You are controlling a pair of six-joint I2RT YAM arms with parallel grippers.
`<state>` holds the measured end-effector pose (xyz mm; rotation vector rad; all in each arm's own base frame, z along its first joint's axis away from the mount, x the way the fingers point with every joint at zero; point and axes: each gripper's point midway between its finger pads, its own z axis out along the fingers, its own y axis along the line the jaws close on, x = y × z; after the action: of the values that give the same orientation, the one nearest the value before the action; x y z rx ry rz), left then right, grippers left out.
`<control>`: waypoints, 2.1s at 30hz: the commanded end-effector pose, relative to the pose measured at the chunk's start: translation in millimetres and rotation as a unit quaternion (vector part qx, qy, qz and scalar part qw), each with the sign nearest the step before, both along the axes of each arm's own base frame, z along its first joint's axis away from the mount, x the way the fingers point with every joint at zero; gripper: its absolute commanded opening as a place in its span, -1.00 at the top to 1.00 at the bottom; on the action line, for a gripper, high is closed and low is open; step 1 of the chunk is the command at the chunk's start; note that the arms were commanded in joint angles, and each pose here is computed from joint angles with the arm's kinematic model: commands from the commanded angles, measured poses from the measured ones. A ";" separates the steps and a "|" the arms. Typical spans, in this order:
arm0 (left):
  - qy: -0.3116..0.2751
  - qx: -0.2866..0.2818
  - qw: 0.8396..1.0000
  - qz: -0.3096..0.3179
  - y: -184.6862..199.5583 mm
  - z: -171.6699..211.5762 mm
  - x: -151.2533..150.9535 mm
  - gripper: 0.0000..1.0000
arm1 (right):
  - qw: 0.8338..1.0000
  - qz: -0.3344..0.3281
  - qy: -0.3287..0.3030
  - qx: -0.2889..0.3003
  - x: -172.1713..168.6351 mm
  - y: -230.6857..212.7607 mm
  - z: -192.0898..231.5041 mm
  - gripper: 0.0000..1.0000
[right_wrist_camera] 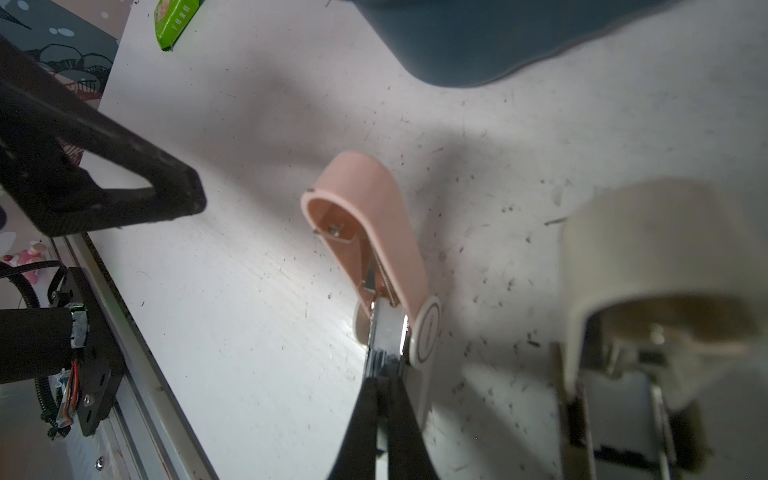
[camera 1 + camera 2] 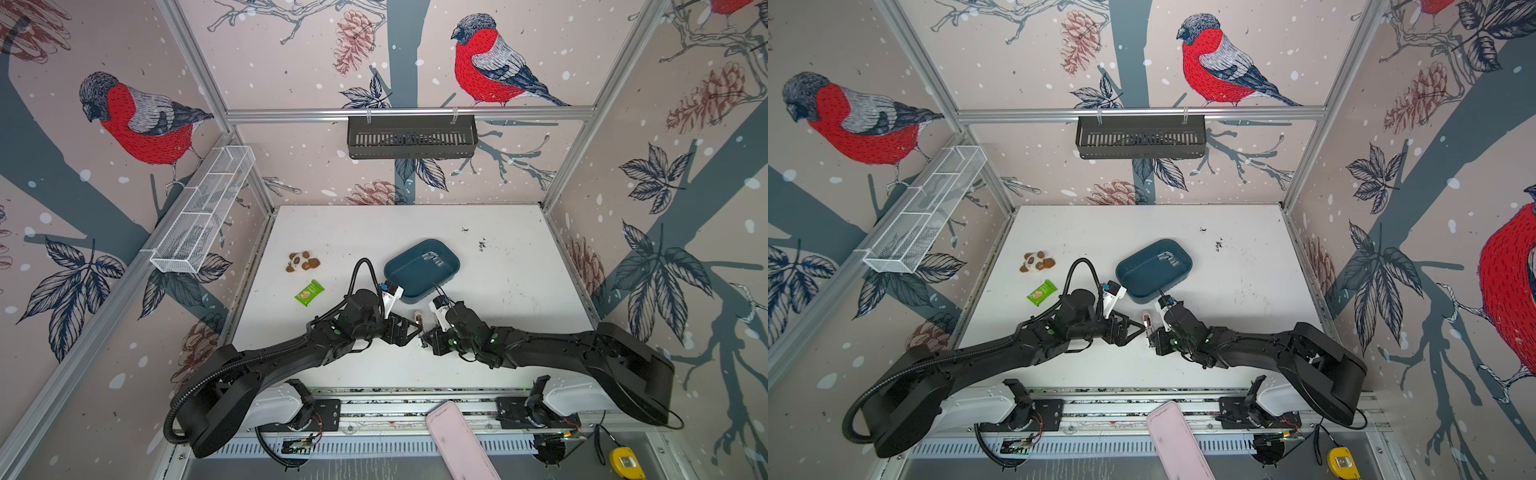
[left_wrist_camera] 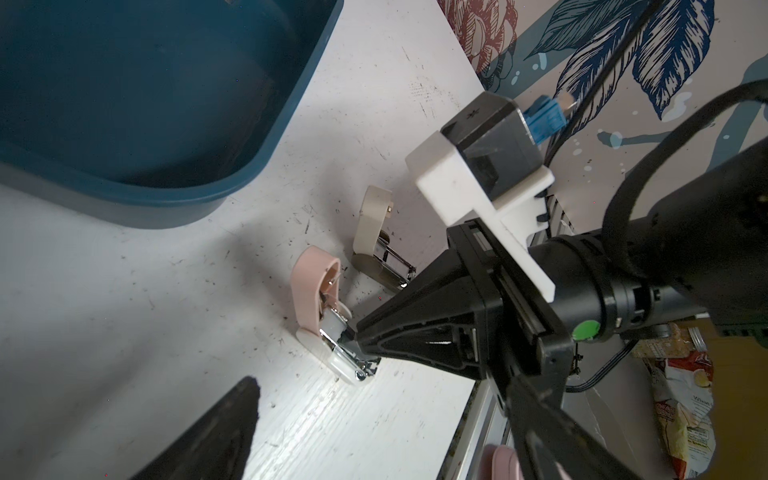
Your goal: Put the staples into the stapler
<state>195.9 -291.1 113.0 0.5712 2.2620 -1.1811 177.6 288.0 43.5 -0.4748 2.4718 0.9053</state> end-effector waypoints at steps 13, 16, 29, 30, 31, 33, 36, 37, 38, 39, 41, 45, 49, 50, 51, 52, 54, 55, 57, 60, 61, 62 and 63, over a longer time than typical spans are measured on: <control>-0.021 -0.021 1.000 -0.004 -6.3 16.3 3.0 -0.86 | 0.999 0.019 -0.022 0.039 1.9 13.1 20.3 0.89; -0.027 -0.010 0.999 0.017 0.1 20.7 7.0 -0.85 | 0.998 0.020 -0.035 0.041 3.9 16.2 27.8 0.89; 0.000 0.043 0.958 0.283 124.6 9.3 25.7 -0.74 | 0.997 -0.008 -0.037 -0.066 -16.3 70.0 8.7 0.89; -0.001 0.041 0.953 0.300 132.7 8.6 25.0 -0.71 | 0.996 -0.015 -0.037 -0.079 -15.0 74.7 4.5 0.89; -0.001 0.038 0.950 0.311 138.6 8.1 24.1 -0.69 | 0.995 -0.023 -0.035 -0.090 -13.5 78.6 -0.4 0.89; 0.003 0.031 0.946 0.322 143.8 7.3 22.1 -0.64 | 0.993 -0.035 -0.033 -0.103 -10.9 86.2 -7.6 0.89; 0.012 0.035 0.944 0.327 145.3 3.6 21.3 -0.56 | 0.992 -0.050 -0.034 -0.112 -6.3 95.5 -12.9 0.78; 0.013 0.038 0.944 0.326 145.3 2.5 21.5 -0.53 | 0.992 -0.053 -0.034 -0.110 -5.9 98.3 -12.5 0.70; 0.015 0.042 0.945 0.325 145.1 0.4 21.4 -0.51 | 0.992 -0.054 -0.035 -0.104 -5.4 100.9 -11.3 0.68; 0.018 0.046 0.945 0.324 144.7 -1.4 21.6 -0.45 | 0.993 -0.052 -0.033 -0.098 -5.6 103.1 -10.6 0.66; 0.023 0.052 0.947 0.316 142.2 -5.6 20.8 -0.33 | 0.994 -0.052 -0.034 -0.086 -6.2 105.4 -7.1 0.52; 0.046 0.056 0.955 0.288 132.0 -15.3 16.2 -0.14 | 0.996 -0.046 -0.042 -0.058 -7.8 104.5 6.6 0.50; 0.070 0.062 0.957 0.276 126.9 -27.5 8.7 0.03 | 0.998 -0.026 -0.053 -0.036 -15.5 96.2 22.2 0.52; 0.074 0.065 0.956 0.275 125.3 -30.5 6.0 0.04 | 0.998 -0.028 -0.055 -0.033 -16.3 91.5 25.1 0.53; 0.076 0.068 0.957 0.273 121.8 -31.8 2.9 0.06 | 0.997 -0.028 -0.059 -0.032 -16.6 84.5 27.1 0.53; 0.080 0.074 0.957 0.268 116.9 -34.2 -2.1 0.05 | 0.997 -0.027 -0.062 -0.032 -17.7 78.2 29.9 0.53; 0.092 0.087 0.954 0.272 111.4 -40.3 -8.9 0.05 | 0.996 -0.033 -0.072 -0.042 -16.6 63.5 33.5 0.53; 0.100 0.091 0.953 0.273 107.7 -43.1 -12.9 0.06 | 0.995 -0.035 -0.077 -0.048 -16.2 55.9 35.2 0.53; 0.106 0.105 0.949 0.278 103.3 -47.6 -18.9 0.05 | 0.993 -0.045 -0.086 -0.063 -13.8 39.7 36.8 0.52; 0.113 0.131 0.943 0.286 95.8 -51.3 -25.5 0.06 | 0.991 -0.053 -0.102 -0.075 -11.8 17.7 41.5 0.52; 0.115 0.141 0.941 0.287 92.3 -52.4 -27.2 0.06 | 0.991 -0.049 -0.106 -0.071 -13.1 12.2 44.0 0.50; 0.114 0.152 0.939 0.286 89.5 -53.6 -28.9 0.06 | 0.991 -0.047 -0.108 -0.070 -14.1 6.2 43.9 0.48; 0.113 0.165 0.937 0.286 85.7 -54.0 -29.7 0.07 | 0.991 -0.043 -0.111 -0.061 -15.3 0.5 47.8 0.46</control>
<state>160.7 -209.8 60.2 -0.0308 2.5885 -0.7074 162.4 306.1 93.6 -0.4360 2.3445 0.6886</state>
